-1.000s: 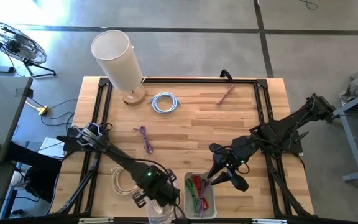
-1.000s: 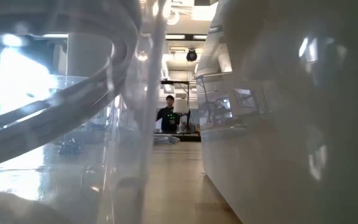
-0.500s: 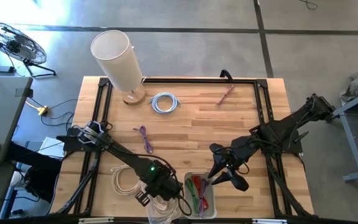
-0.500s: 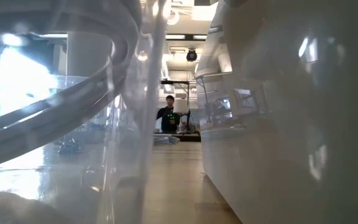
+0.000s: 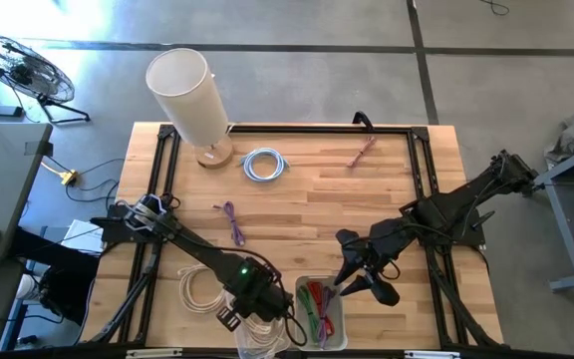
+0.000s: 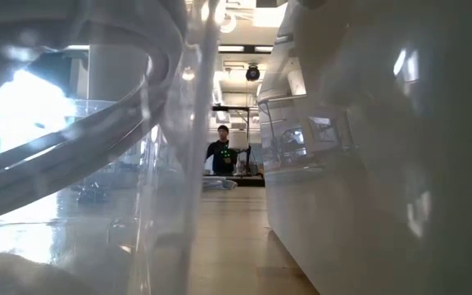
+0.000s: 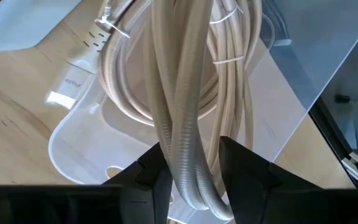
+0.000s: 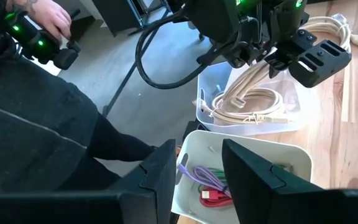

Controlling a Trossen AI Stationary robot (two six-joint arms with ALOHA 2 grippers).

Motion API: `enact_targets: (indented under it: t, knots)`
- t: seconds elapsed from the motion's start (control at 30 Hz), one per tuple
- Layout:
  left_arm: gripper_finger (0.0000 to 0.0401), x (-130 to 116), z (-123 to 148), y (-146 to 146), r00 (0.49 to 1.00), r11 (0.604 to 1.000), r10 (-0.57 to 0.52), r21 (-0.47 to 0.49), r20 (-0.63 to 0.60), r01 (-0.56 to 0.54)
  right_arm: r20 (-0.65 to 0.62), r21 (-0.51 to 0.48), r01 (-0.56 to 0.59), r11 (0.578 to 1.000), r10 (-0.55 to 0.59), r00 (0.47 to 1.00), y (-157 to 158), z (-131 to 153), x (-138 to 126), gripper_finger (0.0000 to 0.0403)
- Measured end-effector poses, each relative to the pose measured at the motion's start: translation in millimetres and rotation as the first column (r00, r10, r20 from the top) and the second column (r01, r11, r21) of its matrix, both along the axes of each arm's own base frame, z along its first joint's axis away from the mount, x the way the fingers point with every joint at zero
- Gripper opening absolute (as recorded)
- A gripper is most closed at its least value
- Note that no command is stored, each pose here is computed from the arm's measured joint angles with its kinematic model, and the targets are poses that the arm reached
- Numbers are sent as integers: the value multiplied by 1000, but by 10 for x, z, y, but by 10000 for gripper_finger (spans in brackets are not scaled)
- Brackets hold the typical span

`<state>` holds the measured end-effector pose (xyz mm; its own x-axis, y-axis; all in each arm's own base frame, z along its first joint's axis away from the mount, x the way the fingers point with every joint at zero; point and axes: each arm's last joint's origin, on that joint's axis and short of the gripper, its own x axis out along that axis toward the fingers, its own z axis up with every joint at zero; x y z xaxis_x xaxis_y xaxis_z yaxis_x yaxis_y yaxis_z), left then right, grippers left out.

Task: Pick & Place USB Port
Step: Put the top brown HDMI cable into the transparent bin

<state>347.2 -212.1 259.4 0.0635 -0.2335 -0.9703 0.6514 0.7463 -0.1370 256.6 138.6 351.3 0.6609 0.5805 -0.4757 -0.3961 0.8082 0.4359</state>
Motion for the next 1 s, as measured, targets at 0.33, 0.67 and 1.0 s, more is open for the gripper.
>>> enact_targets:
  t: [0.33,0.67,1.0]
  knots:
    - [124,2,1,-3,983,984,178,-9,-40,-178,-1,-16,-3,1000,3,1000,-18,-5,-4,122]
    - [124,-26,-1,-47,980,981,194,7,-32,-194,3,-27,-5,1000,5,1000,-32,-9,1,122]
    - [124,-38,-6,-22,984,984,175,51,-21,-173,11,-36,-7,999,7,1000,-32,-9,1,122]
